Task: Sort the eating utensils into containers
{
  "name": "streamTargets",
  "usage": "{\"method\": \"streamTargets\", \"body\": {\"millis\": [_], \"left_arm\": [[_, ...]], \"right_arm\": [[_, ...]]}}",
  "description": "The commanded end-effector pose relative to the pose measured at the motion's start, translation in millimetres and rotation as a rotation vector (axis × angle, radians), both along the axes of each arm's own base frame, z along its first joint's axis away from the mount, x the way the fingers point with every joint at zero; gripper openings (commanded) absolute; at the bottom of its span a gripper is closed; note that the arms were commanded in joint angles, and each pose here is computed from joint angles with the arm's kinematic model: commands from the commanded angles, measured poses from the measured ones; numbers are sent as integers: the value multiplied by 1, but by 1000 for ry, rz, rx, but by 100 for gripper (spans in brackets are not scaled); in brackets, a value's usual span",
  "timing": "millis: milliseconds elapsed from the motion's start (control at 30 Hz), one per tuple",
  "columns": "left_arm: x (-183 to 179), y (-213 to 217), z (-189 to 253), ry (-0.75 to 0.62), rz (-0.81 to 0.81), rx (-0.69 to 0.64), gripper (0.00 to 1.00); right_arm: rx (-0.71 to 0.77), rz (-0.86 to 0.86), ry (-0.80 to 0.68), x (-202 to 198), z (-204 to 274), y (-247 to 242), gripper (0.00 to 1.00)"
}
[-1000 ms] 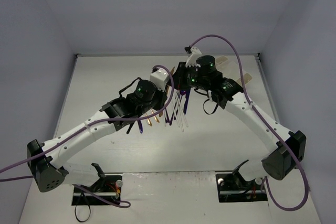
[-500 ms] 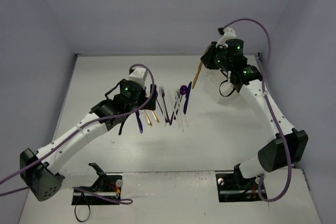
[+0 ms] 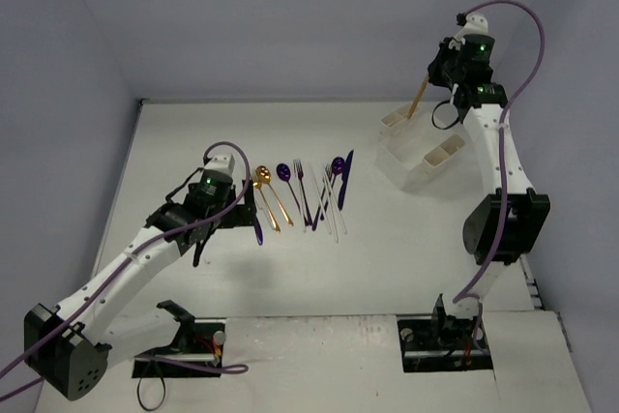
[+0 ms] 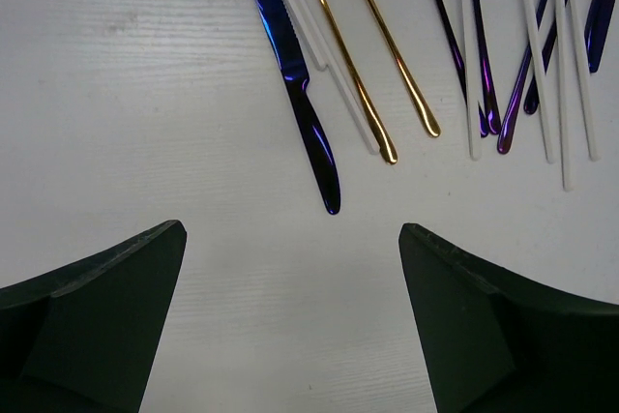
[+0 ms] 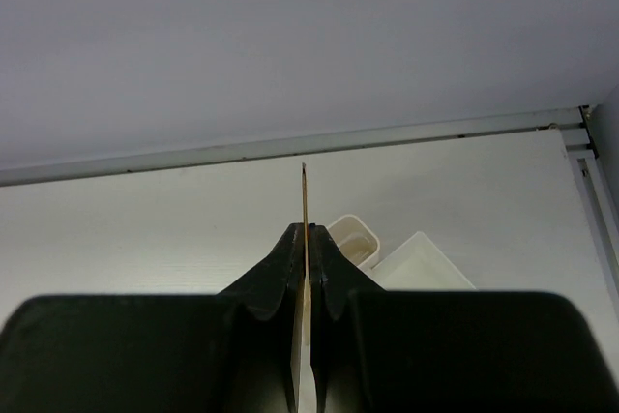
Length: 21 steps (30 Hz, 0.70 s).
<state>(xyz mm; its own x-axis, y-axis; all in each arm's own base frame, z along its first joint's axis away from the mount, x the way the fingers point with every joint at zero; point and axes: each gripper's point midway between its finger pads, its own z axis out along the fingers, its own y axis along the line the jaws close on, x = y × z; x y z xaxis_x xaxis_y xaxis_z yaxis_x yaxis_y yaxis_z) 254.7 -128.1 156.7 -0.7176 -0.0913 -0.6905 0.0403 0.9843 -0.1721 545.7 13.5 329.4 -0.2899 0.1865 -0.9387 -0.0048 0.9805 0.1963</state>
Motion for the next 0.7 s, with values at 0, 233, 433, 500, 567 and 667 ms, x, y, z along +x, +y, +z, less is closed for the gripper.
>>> {"method": "streamTargets", "body": {"millis": [0, 233, 433, 500, 567, 667], "left_arm": [[-4, -4, 9, -18, 3, -64, 91], [-6, -1, 5, -17, 4, -59, 91], [-5, -1, -3, 9, 6, -44, 91], [-4, -2, -6, 15, 7, -42, 91], [-3, -3, -6, 15, 6, -43, 91], [-1, -4, -8, 12, 8, -44, 91]], "right_arm": [[-16, -12, -157, 19, 49, -11, 0], [-23, -21, -164, 44, 38, -21, 0], [-12, -7, -168, 55, 31, -23, 0], [-2, 8, -176, 57, 34, -20, 0], [7, 29, -189, 58, 39, -16, 0], [9, 46, -210, 60, 45, -13, 0]]}}
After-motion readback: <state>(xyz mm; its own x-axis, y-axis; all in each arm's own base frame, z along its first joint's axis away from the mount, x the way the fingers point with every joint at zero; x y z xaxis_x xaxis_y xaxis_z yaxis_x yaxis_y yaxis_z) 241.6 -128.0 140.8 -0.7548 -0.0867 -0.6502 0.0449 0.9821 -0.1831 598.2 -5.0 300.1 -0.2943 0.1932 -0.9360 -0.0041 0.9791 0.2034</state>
